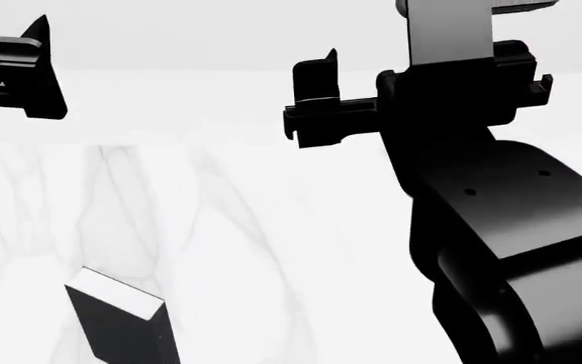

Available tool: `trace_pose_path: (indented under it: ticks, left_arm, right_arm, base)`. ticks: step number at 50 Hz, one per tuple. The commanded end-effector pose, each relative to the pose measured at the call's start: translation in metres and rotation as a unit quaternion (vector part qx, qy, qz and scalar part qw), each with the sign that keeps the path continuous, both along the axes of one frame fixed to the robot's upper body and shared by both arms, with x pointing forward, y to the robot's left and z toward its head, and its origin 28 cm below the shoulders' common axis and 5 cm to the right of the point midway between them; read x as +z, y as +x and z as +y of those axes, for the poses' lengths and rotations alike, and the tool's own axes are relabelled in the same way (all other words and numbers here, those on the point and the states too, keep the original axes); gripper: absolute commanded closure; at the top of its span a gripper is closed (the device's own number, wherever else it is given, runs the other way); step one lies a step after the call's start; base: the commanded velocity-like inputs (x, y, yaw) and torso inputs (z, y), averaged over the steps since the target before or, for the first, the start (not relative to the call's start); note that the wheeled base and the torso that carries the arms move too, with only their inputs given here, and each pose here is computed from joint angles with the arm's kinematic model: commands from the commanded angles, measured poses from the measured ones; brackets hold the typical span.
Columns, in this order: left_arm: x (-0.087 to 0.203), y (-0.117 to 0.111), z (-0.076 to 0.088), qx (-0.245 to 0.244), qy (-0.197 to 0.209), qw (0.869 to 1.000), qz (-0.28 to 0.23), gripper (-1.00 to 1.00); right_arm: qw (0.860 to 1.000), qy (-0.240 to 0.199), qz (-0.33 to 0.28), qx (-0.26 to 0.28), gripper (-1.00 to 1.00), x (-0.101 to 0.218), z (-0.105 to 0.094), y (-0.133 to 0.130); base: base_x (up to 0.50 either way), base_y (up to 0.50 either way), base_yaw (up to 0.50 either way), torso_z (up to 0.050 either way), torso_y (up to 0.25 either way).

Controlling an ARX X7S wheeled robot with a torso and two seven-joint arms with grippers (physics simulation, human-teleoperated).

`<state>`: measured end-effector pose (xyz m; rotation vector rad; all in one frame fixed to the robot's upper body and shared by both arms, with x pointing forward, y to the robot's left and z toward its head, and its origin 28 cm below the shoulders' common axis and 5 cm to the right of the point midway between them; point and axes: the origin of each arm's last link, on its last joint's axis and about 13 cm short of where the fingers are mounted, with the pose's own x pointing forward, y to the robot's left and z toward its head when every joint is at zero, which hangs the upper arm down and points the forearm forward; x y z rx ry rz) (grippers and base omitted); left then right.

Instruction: Pick up the book on the left and place it on top of the shelf.

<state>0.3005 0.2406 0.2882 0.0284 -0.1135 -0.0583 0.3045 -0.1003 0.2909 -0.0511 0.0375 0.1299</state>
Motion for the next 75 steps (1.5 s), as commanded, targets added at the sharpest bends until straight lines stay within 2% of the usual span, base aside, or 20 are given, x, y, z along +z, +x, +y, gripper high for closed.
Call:
trace_pose_path:
  ticks: [1,3,5,6,8,9,10,11,12,13,34,38,47,56,75]
  left_arm:
    - [-0.001,0.0,0.0,-0.001,-0.003,1.0,0.001,-1.0]
    - [0.0,0.0,0.0,-0.001,-0.002,1.0,0.001,-1.0]
    - [0.0,-0.001,0.0,-0.002,-0.002,1.0,-0.001,-1.0]
    - [0.0,-0.001,0.0,-0.002,-0.002,1.0,-0.001,-1.0]
    - [0.0,-0.001,0.001,-0.002,-0.001,1.0,-0.001,-1.0]
    - [0.001,-0.002,0.001,-0.002,-0.002,1.0,-0.002,-1.0]
    - [0.001,-0.002,0.001,-0.002,-0.002,1.0,-0.003,-1.0]
    - [0.001,-0.002,0.001,-0.004,0.002,1.0,-0.002,-1.0]
    - [0.001,-0.002,0.001,-0.004,0.002,1.0,-0.002,-1.0]
    - [0.001,-0.002,0.001,-0.004,0.002,1.0,-0.002,-1.0]
    - [-0.002,-0.001,0.001,-0.005,0.004,1.0,0.002,-1.0]
    - [-0.002,-0.001,0.001,-0.005,0.004,1.0,0.002,-1.0]
    - [-0.002,-0.001,0.001,-0.005,0.005,1.0,0.003,-1.0]
    - [-0.002,-0.002,0.0,-0.006,0.007,1.0,0.003,-1.0]
    - [-0.003,-0.002,0.0,-0.006,0.01,1.0,0.005,-1.0]
  right_arm:
    - [0.999,-0.008,0.026,0.018,-1.0,-0.002,0.002,0.0]
    - [0.999,-0.016,0.041,0.03,-1.0,-0.002,0.003,0.001]
    - [0.998,-0.028,0.044,0.018,-1.0,-0.002,0.004,0.005]
    - [0.996,-0.042,0.05,0.062,-1.0,0.0,0.004,0.013]
    - [0.994,-0.061,0.05,0.072,-1.0,0.0,0.005,0.017]
    - [0.99,-0.074,0.059,0.106,-1.0,-0.001,0.006,0.02]
    - [0.988,-0.069,0.061,0.127,-1.0,-0.001,0.007,0.021]
    - [0.976,-0.11,0.088,0.167,-1.0,-0.019,-0.004,0.039]
    - [0.947,-0.157,0.097,0.263,-1.0,-0.032,0.013,0.043]
    - [0.918,-0.182,0.131,0.327,-1.0,-0.042,0.022,0.042]
    - [0.907,-0.181,0.142,0.353,-1.0,-0.048,0.028,0.037]
    - [0.893,-0.181,0.147,0.385,-1.0,-0.051,0.031,0.03]
    - [0.887,-0.175,0.136,0.405,-1.0,-0.049,0.036,0.02]
    - [0.887,-0.165,0.136,0.409,-1.0,-0.053,0.041,0.027]
    - [0.875,-0.147,0.156,0.434,-1.0,-0.078,0.069,0.041]
  base:
    - [0.0,0.0,0.0,0.0,0.0]
    - [0.0,0.0,0.0,0.0,0.0]
    - [0.0,0.0,0.0,0.0,0.0]
    - [0.0,0.0,0.0,0.0,0.0]
    - [0.0,0.0,0.0,0.0,0.0]
    - [0.0,0.0,0.0,0.0,0.0]
    - [0.0,0.0,0.0,0.0,0.0]
    - [0.0,0.0,0.0,0.0,0.0]
    - [0.0,0.0,0.0,0.0,0.0]
    - [0.0,0.0,0.0,0.0,0.0]
    - [0.0,0.0,0.0,0.0,0.0]
    - [0.0,0.0,0.0,0.0,0.0]
    - [0.0,0.0,0.0,0.0,0.0]
    - [0.0,0.0,0.0,0.0,0.0]
    - [0.0,0.0,0.0,0.0,0.0]
